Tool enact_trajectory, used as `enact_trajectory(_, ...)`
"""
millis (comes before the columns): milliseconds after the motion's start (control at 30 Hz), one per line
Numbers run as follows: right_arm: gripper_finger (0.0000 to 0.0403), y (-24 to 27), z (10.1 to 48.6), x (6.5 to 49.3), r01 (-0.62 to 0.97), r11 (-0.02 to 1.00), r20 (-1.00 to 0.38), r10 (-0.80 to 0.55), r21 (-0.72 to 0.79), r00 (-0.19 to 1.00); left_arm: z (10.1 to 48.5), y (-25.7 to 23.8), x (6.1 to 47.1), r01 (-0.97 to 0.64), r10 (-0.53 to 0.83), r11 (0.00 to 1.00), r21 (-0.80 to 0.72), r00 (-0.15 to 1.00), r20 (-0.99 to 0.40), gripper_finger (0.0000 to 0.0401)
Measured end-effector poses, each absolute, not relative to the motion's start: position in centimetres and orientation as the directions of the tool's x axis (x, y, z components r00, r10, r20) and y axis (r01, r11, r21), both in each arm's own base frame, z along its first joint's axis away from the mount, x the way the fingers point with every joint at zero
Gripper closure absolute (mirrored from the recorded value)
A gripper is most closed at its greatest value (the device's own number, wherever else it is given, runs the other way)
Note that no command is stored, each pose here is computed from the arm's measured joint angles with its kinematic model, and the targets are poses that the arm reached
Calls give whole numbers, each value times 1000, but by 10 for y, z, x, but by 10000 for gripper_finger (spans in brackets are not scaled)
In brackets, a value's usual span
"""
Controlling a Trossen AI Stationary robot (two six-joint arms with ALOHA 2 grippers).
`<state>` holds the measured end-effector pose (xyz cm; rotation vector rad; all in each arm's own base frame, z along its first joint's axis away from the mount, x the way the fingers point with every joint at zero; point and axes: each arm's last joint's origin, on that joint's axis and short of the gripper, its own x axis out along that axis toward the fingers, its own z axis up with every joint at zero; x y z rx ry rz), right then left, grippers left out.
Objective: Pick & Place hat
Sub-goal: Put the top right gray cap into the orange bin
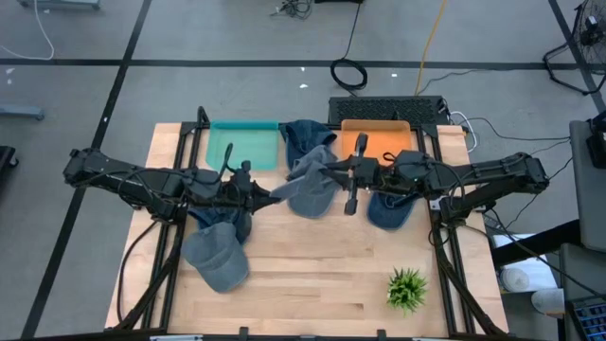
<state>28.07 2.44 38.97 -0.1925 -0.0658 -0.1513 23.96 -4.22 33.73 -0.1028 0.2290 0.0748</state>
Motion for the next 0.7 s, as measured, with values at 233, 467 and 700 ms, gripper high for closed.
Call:
enact_trajectory(233, 275, 30, 384, 278, 123, 974, 7, -124, -190, 992, 339, -43, 236, -31, 8, 995, -99, 972, -233, 393)
enact_trajectory(467, 187, 42, 381, 275, 78, 973, -30, -87, -218, 996, 337, -44, 227, -19, -15, 993, -114, 956, -293, 393)
enact_trajectory(700, 152, 53, 379, 266, 62, 965, -85, -86, -255, 993, 338, -50, 219, 57, -111, 982, -179, 943, -312, 393)
